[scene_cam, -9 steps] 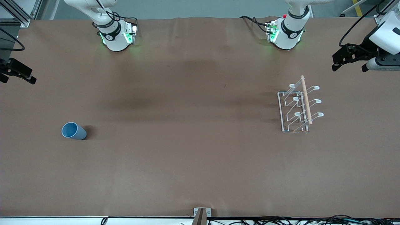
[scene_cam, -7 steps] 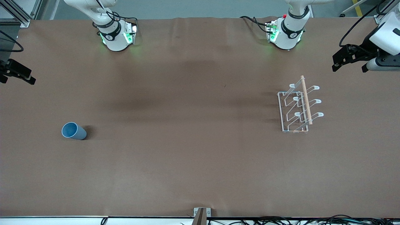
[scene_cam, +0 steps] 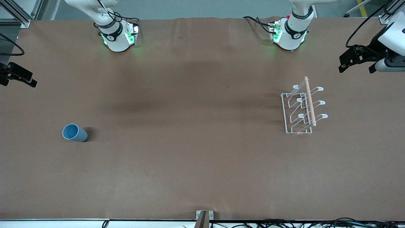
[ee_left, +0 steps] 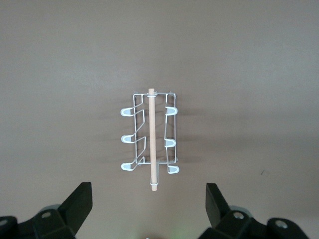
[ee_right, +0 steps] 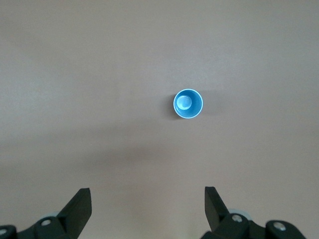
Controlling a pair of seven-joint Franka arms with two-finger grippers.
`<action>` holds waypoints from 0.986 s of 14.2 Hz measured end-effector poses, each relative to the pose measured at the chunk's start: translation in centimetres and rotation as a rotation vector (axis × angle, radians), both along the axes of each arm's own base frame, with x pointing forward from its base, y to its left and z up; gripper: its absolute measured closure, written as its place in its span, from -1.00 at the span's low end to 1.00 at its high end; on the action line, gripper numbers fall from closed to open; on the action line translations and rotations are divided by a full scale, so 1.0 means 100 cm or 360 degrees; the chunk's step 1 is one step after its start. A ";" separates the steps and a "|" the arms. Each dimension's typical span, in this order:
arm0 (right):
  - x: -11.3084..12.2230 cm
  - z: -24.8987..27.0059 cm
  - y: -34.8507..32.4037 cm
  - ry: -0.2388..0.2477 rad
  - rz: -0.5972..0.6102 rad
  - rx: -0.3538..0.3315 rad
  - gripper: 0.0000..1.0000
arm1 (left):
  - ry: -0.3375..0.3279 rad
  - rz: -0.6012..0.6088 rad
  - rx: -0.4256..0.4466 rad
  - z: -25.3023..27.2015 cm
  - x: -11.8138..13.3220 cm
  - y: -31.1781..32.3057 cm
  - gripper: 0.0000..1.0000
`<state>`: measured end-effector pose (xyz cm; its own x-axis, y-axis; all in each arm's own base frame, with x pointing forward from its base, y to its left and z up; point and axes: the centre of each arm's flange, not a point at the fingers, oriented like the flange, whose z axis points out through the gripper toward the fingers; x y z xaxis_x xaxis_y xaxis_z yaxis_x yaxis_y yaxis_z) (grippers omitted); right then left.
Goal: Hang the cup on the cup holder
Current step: 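Move the right gripper down toward the blue cup lying on its side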
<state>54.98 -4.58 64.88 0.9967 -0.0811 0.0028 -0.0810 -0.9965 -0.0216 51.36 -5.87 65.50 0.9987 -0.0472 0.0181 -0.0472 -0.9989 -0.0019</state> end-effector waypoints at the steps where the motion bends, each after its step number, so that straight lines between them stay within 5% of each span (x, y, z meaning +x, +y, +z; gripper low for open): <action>1: 0.000 0.000 0.000 0.0000 0.0000 0.0000 -1.00 | 0.0000 0.0000 0.0000 0.000 0.000 0.000 -1.00; 9: 0.004 -0.003 -0.017 -0.0031 -0.0049 -0.0004 -1.00 | 0.0018 -0.0001 0.0000 -0.005 0.002 0.000 -1.00; 14: 0.024 -0.071 -0.062 -0.0034 -0.0103 -0.0013 -1.00 | 0.0019 -0.0002 0.0000 -0.005 0.003 -0.001 -1.00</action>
<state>57.35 -10.74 57.83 0.9891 -0.1451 0.0250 -0.1447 -0.9893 -0.0161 51.61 -5.93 65.01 0.9988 -0.0486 0.0064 -0.0486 -0.9988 -0.0015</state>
